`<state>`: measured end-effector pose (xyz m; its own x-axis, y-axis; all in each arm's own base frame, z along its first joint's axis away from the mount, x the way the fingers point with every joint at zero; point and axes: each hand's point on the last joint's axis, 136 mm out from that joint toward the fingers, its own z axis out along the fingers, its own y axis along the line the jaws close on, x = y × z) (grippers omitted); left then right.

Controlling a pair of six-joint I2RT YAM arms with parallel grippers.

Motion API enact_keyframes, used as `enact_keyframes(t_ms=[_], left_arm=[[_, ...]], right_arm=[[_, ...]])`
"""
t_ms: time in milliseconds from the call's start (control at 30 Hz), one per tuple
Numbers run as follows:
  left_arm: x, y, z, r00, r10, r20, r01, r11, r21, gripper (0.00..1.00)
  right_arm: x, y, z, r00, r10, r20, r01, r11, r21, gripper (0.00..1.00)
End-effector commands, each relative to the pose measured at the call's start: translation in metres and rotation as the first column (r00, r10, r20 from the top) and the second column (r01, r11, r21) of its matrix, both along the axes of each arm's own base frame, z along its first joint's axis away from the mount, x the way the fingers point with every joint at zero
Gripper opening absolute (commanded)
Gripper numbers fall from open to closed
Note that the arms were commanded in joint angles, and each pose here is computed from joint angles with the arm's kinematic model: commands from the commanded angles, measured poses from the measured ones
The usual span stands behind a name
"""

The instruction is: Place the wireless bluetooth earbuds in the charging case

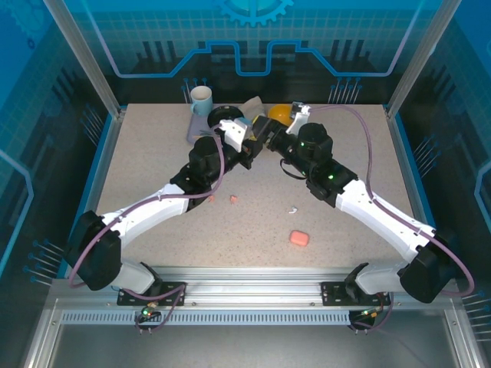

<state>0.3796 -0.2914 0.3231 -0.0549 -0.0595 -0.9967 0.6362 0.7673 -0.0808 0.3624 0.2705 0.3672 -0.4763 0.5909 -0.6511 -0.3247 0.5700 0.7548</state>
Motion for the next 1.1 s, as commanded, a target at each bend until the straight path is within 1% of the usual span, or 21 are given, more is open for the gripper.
enact_keyframes(t_ms=[0, 67, 267, 400, 600, 733, 867, 1000, 1067], left_arm=[[-0.015, 0.002, 0.035, 0.997, -0.009, 0.083, 0.019, 0.992, -0.123, 0.0], [-0.016, 0.004, 0.029, 0.998, -0.006, 0.067, 0.015, 0.992, -0.124, 0.0], [-0.021, 0.009, 0.004, 1.0, -0.004, 0.013, 0.006, 0.995, -0.099, 0.0], [-0.027, 0.014, -0.018, 0.999, -0.002, -0.038, -0.001, 0.996, -0.087, 0.0], [-0.035, 0.019, -0.041, 0.997, -0.007, -0.081, 0.0, 0.996, -0.084, 0.0], [-0.037, 0.019, -0.054, 0.994, -0.015, -0.105, 0.008, 0.997, -0.073, 0.0], [-0.037, 0.019, -0.064, 0.992, -0.009, -0.124, 0.002, 0.998, -0.06, 0.0], [-0.038, 0.023, -0.066, 0.992, 0.005, -0.126, -0.012, 0.999, -0.052, 0.0], [-0.038, 0.024, -0.067, 0.992, 0.008, -0.126, -0.014, 0.999, -0.044, 0.0]], right_arm=[[-0.001, -0.001, -0.055, 0.989, 0.003, -0.148, -0.012, 0.998, -0.06, 0.54], [-0.005, -0.003, -0.064, 0.987, 0.003, -0.164, -0.016, 0.997, -0.076, 0.53], [-0.023, -0.011, -0.1, 0.972, 0.01, -0.234, -0.052, 0.983, -0.174, 0.49], [-0.032, -0.014, -0.122, 0.962, 0.001, -0.272, -0.059, 0.977, -0.205, 0.45], [-0.039, -0.013, -0.134, 0.957, 0.001, -0.29, -0.072, 0.969, -0.236, 0.4], [-0.038, -0.014, -0.133, 0.959, -0.005, -0.284, -0.066, 0.968, -0.24, 0.33], [-0.037, -0.026, -0.143, 0.954, -0.052, -0.294, -0.035, 0.959, -0.283, 0.33], [-0.027, -0.064, -0.16, 0.932, -0.152, -0.329, 0.045, 0.95, -0.31, 0.38], [-0.019, -0.087, -0.172, 0.908, -0.213, -0.361, 0.08, 0.934, -0.349, 0.42]])
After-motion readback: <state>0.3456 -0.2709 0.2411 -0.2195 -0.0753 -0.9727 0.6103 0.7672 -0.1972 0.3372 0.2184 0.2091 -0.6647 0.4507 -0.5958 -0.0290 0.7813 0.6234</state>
